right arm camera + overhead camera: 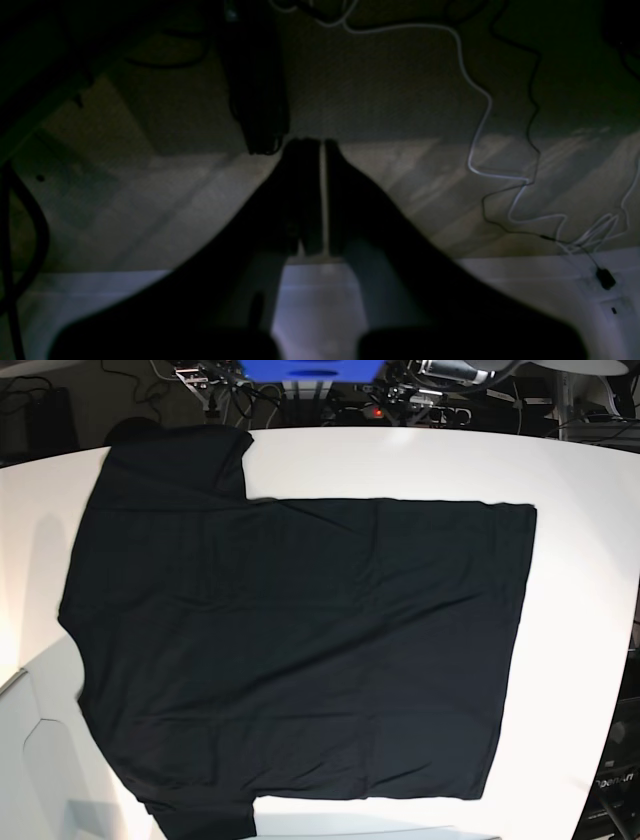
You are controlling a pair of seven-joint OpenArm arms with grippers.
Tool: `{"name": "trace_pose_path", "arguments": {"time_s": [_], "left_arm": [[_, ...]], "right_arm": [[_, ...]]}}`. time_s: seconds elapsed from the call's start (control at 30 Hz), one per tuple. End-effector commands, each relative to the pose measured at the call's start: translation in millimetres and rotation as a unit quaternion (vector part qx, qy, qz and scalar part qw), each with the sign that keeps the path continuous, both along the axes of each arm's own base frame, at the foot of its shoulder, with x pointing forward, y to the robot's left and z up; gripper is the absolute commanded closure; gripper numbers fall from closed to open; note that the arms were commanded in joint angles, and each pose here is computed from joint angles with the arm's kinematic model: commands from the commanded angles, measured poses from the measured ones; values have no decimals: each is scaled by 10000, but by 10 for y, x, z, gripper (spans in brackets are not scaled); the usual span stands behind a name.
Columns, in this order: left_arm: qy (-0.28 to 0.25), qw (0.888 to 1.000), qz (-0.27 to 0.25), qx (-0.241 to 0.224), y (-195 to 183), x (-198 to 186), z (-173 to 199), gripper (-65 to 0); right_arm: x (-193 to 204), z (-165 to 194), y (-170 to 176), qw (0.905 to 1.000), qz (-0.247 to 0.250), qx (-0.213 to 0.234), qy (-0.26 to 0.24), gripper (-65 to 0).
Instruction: Fold the T-shirt properly
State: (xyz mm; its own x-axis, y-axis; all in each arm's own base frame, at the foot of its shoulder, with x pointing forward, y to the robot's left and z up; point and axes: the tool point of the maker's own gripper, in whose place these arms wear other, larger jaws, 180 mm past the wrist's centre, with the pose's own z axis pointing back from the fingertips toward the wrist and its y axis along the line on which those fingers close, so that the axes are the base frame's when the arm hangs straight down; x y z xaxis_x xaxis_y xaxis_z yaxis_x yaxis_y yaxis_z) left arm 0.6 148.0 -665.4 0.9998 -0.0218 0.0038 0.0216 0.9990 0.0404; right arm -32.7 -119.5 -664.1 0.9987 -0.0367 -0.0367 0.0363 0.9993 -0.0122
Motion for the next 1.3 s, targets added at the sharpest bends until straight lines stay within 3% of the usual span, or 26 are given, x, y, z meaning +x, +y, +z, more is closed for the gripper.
{"name": "trace_pose_path", "arguments": {"time_s": [0.0, 0.27, 0.43, 0.77, 1.13, 1.27], "left_arm": [[42, 10000, -32, 59, 35, -30, 1, 0], [80, 9999, -53, 99, 58, -58, 3, 0], [424, 9990, -36, 107, 61, -175, 9, 0], [424, 9990, -36, 107, 60, -172, 9, 0], [523, 9982, 11, 279, 314, -344, 32, 0], [-27, 9994, -66, 330, 428, -305, 76, 0]], "right_arm": [[-27, 2, 40, 9999, -23, 104, 31, 0], [-37, 2, 40, 9999, -23, 103, 39, 0], [-37, 2, 30, 9999, -23, 96, 39, 0], [-47, 3, 27, 9999, -23, 88, 47, 0], [-255, 19, 27, 9998, -1, 88, 154, 0], [-466, 42, 39, 9995, -19, 100, 307, 0]]}}
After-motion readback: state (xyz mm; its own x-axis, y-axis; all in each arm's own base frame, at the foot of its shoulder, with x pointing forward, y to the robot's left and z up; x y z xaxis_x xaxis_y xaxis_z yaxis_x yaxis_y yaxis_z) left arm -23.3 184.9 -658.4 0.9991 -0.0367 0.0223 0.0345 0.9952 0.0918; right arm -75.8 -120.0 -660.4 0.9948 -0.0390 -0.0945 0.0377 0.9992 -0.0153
